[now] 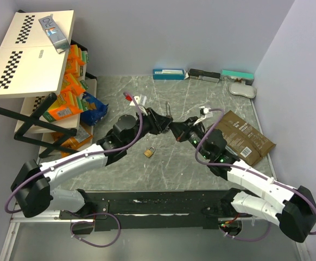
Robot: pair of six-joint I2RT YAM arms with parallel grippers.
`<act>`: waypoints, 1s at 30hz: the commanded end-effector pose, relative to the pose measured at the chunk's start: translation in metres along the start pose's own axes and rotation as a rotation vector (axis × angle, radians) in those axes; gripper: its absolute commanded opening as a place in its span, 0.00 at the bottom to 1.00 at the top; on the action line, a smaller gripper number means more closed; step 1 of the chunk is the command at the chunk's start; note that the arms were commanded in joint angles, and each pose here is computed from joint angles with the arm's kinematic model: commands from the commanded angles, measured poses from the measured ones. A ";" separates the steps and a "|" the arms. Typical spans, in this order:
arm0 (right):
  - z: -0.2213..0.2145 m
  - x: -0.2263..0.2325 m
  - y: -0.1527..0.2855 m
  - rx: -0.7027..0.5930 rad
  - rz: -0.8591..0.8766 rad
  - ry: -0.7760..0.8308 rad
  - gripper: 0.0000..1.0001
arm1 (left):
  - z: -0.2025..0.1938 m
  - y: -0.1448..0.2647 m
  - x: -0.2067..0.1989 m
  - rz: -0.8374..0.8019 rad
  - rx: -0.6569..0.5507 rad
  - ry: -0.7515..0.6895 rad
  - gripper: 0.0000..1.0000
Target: Unlock with the key
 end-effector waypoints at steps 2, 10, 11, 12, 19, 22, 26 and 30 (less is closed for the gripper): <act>0.083 0.007 0.010 -0.364 -0.004 -0.091 0.00 | -0.077 0.041 -0.002 -0.061 0.377 0.018 0.01; 0.080 0.008 0.012 -0.347 0.009 -0.120 0.00 | -0.077 0.048 -0.004 -0.057 0.381 0.001 0.01; 0.079 0.008 0.012 -0.343 0.010 -0.121 0.00 | -0.078 0.048 -0.004 -0.055 0.383 0.000 0.01; 0.078 0.008 0.012 -0.336 0.006 -0.119 0.00 | -0.077 0.048 -0.002 -0.043 0.378 -0.001 0.01; 0.059 0.006 0.010 -0.212 0.012 -0.052 0.16 | -0.065 0.044 0.003 0.035 0.309 0.000 0.01; 0.039 -0.001 0.016 -0.137 0.005 -0.038 0.34 | -0.055 0.037 0.008 0.090 0.252 0.010 0.01; 0.016 -0.008 0.024 -0.055 0.009 -0.039 0.51 | -0.048 0.025 0.015 0.121 0.224 0.023 0.01; -0.007 -0.019 0.039 0.006 0.001 -0.056 0.59 | -0.040 0.014 0.026 0.130 0.200 0.051 0.01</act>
Point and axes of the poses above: each gripper's point midway between its finger pads, its own y axis back along the fingers, its own x axis along the line the jaws close on, z = x × y, the point moved 5 cm from there along y, back along the fingers, and after that the axes turned 1 degree about y, right-handed, at the moved point
